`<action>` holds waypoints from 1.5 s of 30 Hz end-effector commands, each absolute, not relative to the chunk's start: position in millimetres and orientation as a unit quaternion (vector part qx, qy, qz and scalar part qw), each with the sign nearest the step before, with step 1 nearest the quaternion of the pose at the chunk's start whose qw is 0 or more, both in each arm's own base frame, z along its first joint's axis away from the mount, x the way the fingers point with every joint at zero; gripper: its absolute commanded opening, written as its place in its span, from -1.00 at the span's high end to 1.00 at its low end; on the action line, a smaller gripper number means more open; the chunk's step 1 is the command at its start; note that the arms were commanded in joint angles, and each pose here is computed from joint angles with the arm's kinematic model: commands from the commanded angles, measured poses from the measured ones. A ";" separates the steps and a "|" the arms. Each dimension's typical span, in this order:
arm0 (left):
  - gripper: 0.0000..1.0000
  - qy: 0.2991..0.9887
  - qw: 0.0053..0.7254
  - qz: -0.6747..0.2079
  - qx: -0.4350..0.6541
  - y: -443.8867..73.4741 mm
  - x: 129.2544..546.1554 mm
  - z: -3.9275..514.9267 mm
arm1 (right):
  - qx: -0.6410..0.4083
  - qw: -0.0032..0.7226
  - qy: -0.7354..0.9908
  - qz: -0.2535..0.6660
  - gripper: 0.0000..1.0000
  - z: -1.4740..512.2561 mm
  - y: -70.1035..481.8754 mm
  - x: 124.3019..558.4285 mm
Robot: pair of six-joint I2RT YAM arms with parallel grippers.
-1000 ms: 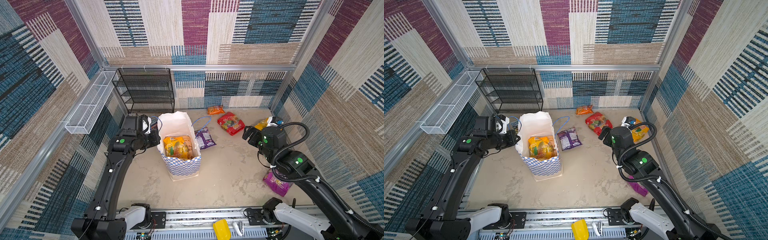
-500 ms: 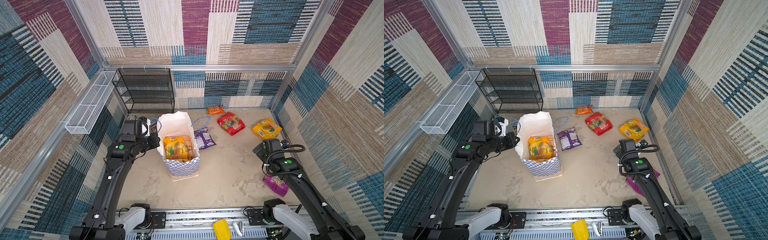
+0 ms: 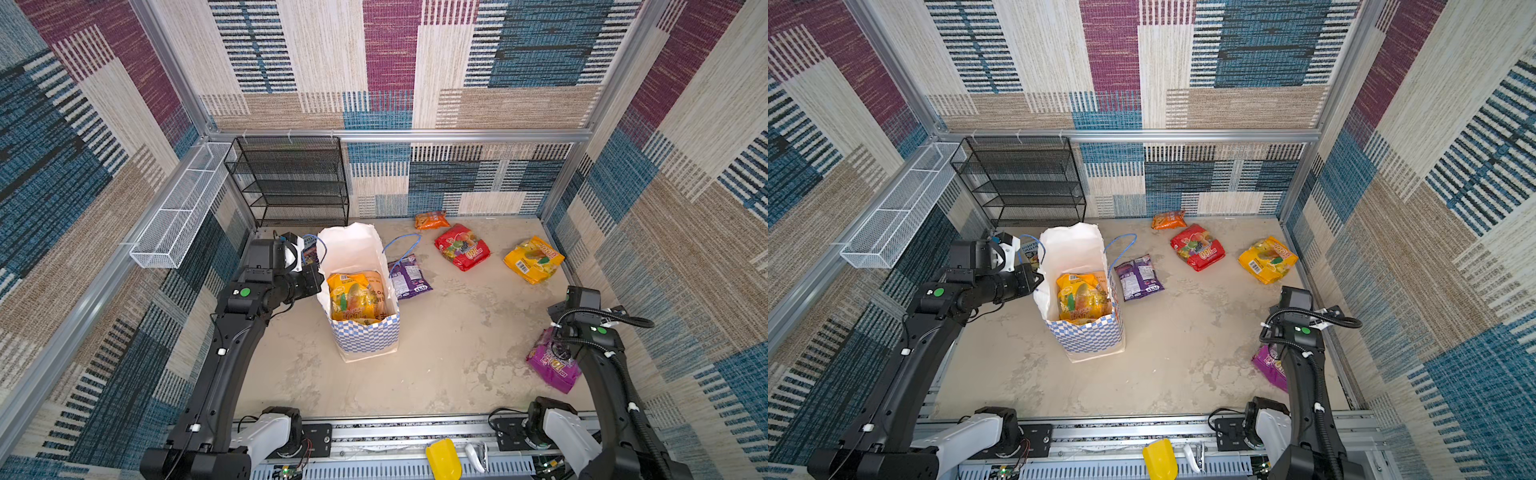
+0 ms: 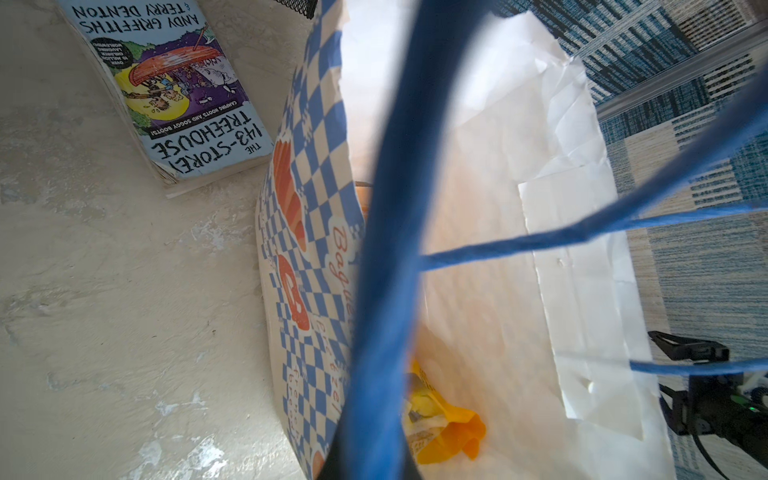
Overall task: Place the snacks into the paper bag
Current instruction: 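Swing the right gripper away from the paper bag toward the purple grape candy bag, then lower the right gripper onto the purple grape candy bag and close it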
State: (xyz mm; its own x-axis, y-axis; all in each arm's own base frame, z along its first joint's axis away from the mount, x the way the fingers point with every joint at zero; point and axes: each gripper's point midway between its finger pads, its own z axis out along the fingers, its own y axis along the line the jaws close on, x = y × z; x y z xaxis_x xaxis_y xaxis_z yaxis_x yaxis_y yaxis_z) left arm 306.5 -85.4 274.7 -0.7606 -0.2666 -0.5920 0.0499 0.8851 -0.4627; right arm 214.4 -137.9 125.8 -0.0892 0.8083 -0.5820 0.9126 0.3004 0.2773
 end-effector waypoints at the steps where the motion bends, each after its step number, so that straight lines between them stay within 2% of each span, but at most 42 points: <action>1: 1.00 0.901 0.354 -0.244 -0.054 -89.1 311.7 281.4 | 0.580 0.343 0.736 -0.065 -0.99 122.6 -145.5 218.8; 6: 1.00 0.902 0.349 -0.249 -0.054 -91.0 312.0 279.8 | 0.589 0.331 0.733 -0.080 -0.99 111.0 -154.9 209.9; 17: 1.00 0.901 0.350 -0.249 -0.053 -91.1 311.9 280.3 | 0.586 0.288 0.757 0.014 -1.00 65.9 -123.1 220.5; 23: 1.00 0.901 0.350 -0.250 -0.053 -91.4 311.9 280.6 | 0.565 0.286 0.769 0.079 -0.84 55.0 -101.5 230.2; 28: 1.00 0.901 0.348 -0.253 -0.052 -92.4 311.9 280.1 | 0.534 0.292 0.784 0.122 -0.81 55.6 -78.8 245.3; 34: 1.00 0.902 0.348 -0.252 -0.052 -92.0 312.1 279.3 | 0.430 0.294 0.839 0.155 -0.83 67.9 -26.7 281.3; 38: 1.00 0.902 0.348 -0.251 -0.052 -91.9 312.3 279.5 | 0.368 0.289 0.873 0.139 -0.83 75.5 -3.2 297.3; 42: 1.00 0.902 0.347 -0.251 -0.052 -92.0 312.7 278.6 | 0.345 0.304 0.883 0.096 -0.99 88.4 -10.6 297.5; 45: 1.00 0.903 0.346 -0.250 -0.053 -91.7 312.9 277.9 | 0.323 0.315 0.888 0.091 -0.99 99.5 -10.0 290.3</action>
